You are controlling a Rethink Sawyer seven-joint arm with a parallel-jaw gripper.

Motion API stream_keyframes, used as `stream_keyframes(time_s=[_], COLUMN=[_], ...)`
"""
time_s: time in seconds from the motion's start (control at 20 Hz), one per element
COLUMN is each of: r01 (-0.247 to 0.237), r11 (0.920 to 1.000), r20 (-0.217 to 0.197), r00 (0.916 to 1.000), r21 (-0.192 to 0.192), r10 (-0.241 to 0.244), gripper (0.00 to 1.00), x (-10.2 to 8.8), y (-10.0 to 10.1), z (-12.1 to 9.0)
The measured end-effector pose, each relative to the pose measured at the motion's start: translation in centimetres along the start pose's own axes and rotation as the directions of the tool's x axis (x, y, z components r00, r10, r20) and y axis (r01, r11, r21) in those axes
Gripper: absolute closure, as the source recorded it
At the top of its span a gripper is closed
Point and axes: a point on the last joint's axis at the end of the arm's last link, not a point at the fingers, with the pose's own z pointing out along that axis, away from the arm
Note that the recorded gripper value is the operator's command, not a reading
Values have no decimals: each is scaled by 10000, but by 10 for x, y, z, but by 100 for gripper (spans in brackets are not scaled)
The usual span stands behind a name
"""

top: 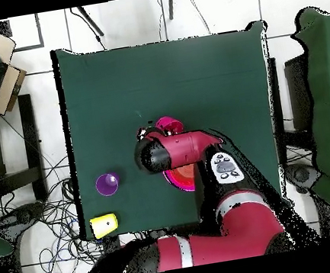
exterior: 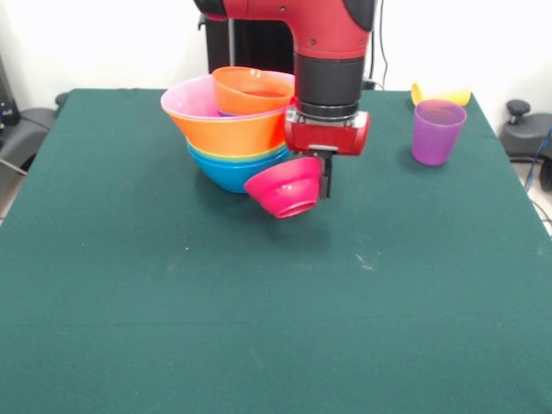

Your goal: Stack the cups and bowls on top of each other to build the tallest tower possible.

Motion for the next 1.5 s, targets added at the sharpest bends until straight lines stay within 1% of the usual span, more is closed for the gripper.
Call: stream_keyframes(time_s=[0.1,0.25,0.3,0.35,0.45,0.55,0.65,0.7,0.8,0.85,1.0,1.05,1.25,1.3,1.4,1.45,1.5], r01=[68,217,266,295,436,489,502,512,519,473,387,253,-67,-223,-402,-581,-679], r11=[10000,9998,9996,9996,9990,9988,9987,9987,9986,9989,9992,9997,9999,9996,9989,9978,9971], r20=[-13,-166,-297,-366,-725,-914,-1031,-1141,-1214,-1311,-1403,-1467,-1532,-1553,-1577,-1596,-1605], r00=[10000,9996,9992,9989,9964,9946,9934,9922,9913,9903,9894,9889,9882,9876,9865,9852,9844], r21=[-9,-46,-46,-43,-14,9,22,27,28,29,39,60,126,182,249,310,340], r10=[-68,-218,-268,-297,-436,-487,-497,-505,-512,-465,-377,-241,86,248,436,623,725], gripper=[100,100,100,100,100,100,100,100,100,100,100,100,100,100,100,100,100], x=[-1,0,2,3,3,1,-2,-7,-12,-18,-24,-30,-44,-50,-57,-64,-67], y=[9,34,44,49,73,87,95,106,114,121,125,124,116,109,100,90,85], z=[-4,-13,-16,-17,-22,-24,-26,-29,-32,-39,-48,-61,-94,-110,-127,-141,-149])
